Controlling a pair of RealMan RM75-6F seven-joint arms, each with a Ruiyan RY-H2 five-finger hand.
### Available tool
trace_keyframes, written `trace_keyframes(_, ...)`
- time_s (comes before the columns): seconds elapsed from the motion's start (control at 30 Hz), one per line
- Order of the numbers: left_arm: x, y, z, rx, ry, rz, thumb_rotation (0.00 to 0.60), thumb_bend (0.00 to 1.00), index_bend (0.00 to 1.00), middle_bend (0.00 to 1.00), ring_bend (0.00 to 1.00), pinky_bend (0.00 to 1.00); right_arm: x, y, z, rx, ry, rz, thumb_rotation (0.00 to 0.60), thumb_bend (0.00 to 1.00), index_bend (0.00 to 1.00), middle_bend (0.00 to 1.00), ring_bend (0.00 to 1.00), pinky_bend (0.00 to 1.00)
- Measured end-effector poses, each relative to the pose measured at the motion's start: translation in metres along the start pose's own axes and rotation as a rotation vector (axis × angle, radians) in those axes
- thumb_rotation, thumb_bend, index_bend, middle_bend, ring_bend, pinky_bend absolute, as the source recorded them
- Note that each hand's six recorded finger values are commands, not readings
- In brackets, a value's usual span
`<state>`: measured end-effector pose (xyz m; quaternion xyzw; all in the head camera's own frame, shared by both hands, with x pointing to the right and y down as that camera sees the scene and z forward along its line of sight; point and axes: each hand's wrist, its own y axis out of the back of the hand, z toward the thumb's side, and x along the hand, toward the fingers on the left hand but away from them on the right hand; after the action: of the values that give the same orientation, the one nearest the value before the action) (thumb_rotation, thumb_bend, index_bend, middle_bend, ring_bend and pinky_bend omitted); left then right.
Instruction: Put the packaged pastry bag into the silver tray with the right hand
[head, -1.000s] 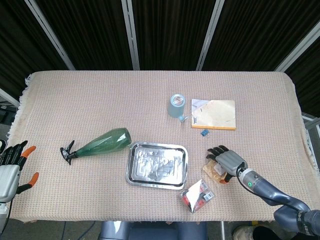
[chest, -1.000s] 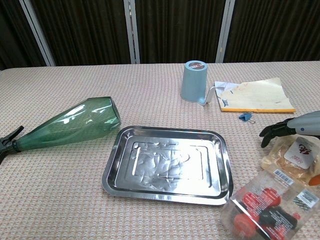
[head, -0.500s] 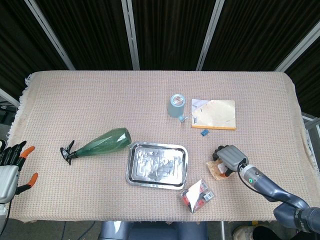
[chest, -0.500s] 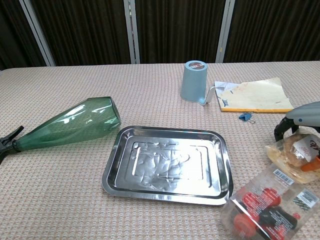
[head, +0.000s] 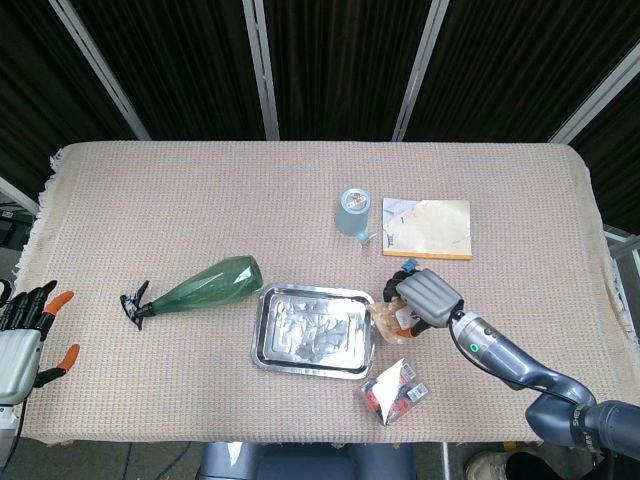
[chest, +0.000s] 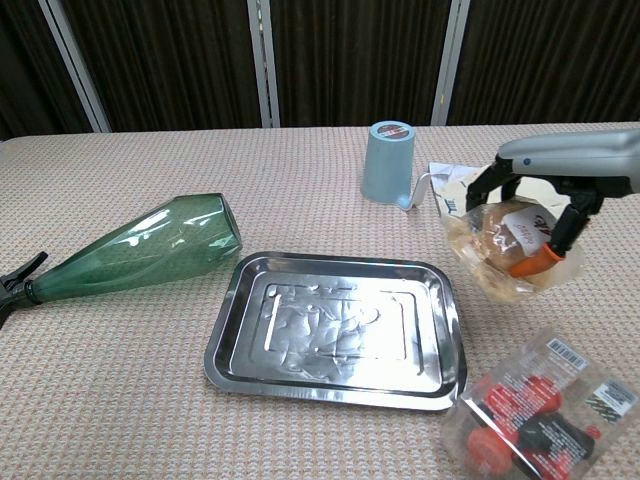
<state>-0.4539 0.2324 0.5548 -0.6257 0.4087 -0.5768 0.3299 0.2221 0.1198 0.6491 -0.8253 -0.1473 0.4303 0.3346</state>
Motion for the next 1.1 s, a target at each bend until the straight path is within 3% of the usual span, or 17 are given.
trace_keyframes(0.43,-0.001,-0.005,-0.008,-0.005,0.025,-0.013,0.6,0.34,0.14,0.0,0.0,0.0,-0.052,-0.003,0.068,-0.091,0.141,0.021,0.6,0.19,0.49,0.35,0.23,0.37)
trace_keyframes(0.47,-0.001,-0.005,-0.009,-0.005,0.025,-0.012,0.6,0.34,0.14,0.0,0.0,0.0,-0.054,-0.004,0.07,-0.093,0.144,0.021,0.6,0.19,0.46,0.33,0.21,0.36)
trace_keyframes(0.6,-0.001,-0.004,-0.01,-0.004,0.028,-0.011,0.6,0.34,0.14,0.0,0.0,0.0,-0.062,-0.009,0.075,-0.088,0.14,0.034,0.6,0.19,0.09,0.07,0.02,0.14)
trace_keyframes(0.67,-0.001,-0.004,-0.012,-0.004,0.034,-0.012,0.6,0.34,0.14,0.0,0.0,0.0,-0.064,-0.01,0.075,-0.081,0.131,0.042,0.6,0.17,0.01,0.01,0.0,0.04)
trace_keyframes(0.77,-0.002,-0.004,-0.012,-0.004,0.035,-0.012,0.6,0.34,0.14,0.0,0.0,0.0,-0.063,-0.006,0.072,-0.085,0.113,0.041,0.6,0.16,0.0,0.0,0.0,0.0)
trace_keyframes(1.03,0.0,-0.002,-0.007,-0.007,0.017,-0.002,0.6,0.34,0.14,0.0,0.0,0.0,-0.039,0.027,0.046,-0.046,0.051,-0.05,0.6,0.15,0.0,0.0,0.0,0.0)
trace_keyframes(1.1,0.0,0.0,-0.006,-0.007,0.014,0.002,0.6,0.34,0.14,0.0,0.0,0.0,-0.028,0.039,0.034,-0.037,0.019,-0.088,0.6,0.15,0.05,0.01,0.0,0.02)
